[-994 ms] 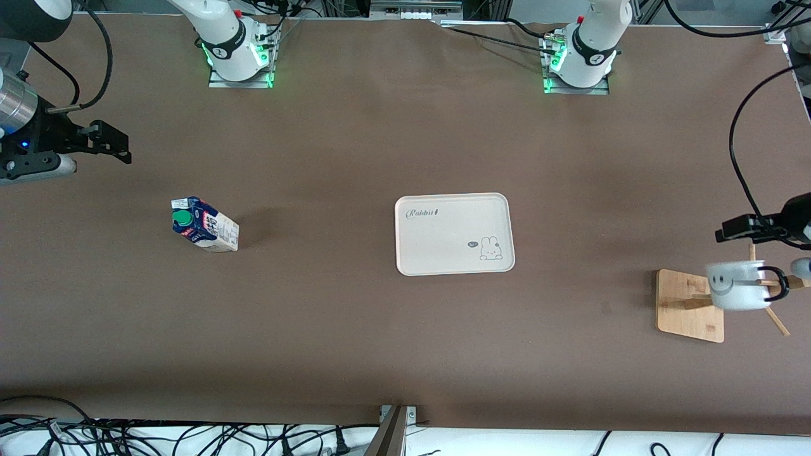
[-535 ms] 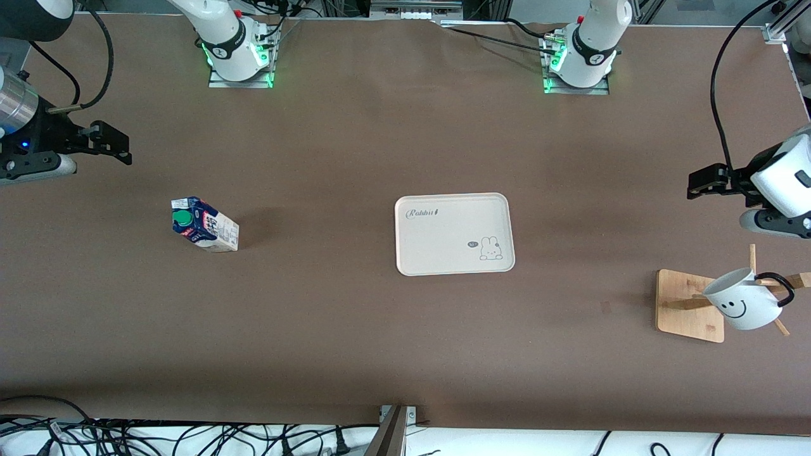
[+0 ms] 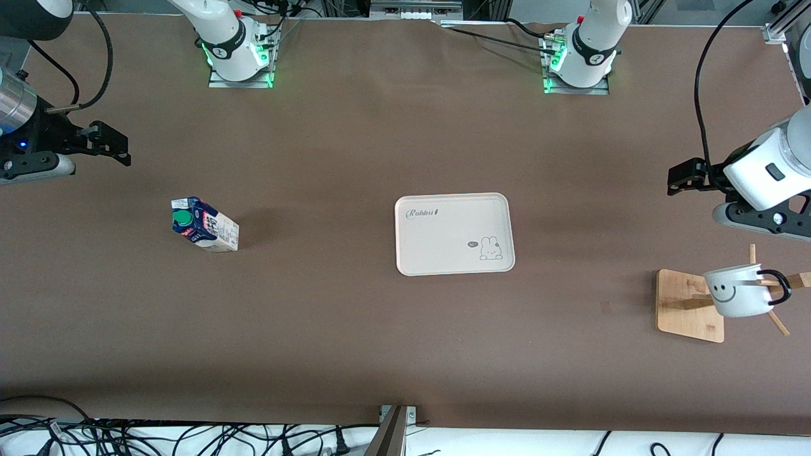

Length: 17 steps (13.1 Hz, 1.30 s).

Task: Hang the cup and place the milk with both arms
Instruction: 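Open the left gripper and withdraw it from the hung mug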

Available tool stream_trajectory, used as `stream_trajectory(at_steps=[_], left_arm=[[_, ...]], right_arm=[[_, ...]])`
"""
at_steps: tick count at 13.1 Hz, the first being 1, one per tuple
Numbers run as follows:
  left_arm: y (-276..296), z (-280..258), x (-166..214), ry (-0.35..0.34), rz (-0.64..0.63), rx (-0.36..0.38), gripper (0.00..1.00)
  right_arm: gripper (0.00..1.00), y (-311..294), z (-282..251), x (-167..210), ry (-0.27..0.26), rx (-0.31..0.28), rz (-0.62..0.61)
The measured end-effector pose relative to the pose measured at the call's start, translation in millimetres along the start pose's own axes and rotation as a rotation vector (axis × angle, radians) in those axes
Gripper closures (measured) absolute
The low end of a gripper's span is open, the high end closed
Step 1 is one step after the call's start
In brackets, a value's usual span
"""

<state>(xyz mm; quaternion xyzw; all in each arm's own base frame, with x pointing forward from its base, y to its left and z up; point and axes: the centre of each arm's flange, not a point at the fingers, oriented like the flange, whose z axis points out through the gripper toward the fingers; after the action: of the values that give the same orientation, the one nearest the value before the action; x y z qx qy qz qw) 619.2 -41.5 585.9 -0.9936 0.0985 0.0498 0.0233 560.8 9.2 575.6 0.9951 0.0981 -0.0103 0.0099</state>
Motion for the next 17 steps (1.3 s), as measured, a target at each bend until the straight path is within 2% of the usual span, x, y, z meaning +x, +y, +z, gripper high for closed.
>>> stream_trajectory(at_steps=[4, 8, 17], left_arm=[[-8, 4, -36, 0.064, -0.078, -0.013, 0.00], [-3, -13, -73, 0.152, -0.089, -0.003, 0.00], [-5, -7, -76, 0.150, -0.095, -0.003, 0.00]], right_arm=[[0.00, 0, 0, 0, 0.001, 0.000, 0.000], [0.00, -1, 0, 0, 0.001, 0.000, 0.000], [0.00, -1, 0, 0, 0.002, 0.000, 0.000]])
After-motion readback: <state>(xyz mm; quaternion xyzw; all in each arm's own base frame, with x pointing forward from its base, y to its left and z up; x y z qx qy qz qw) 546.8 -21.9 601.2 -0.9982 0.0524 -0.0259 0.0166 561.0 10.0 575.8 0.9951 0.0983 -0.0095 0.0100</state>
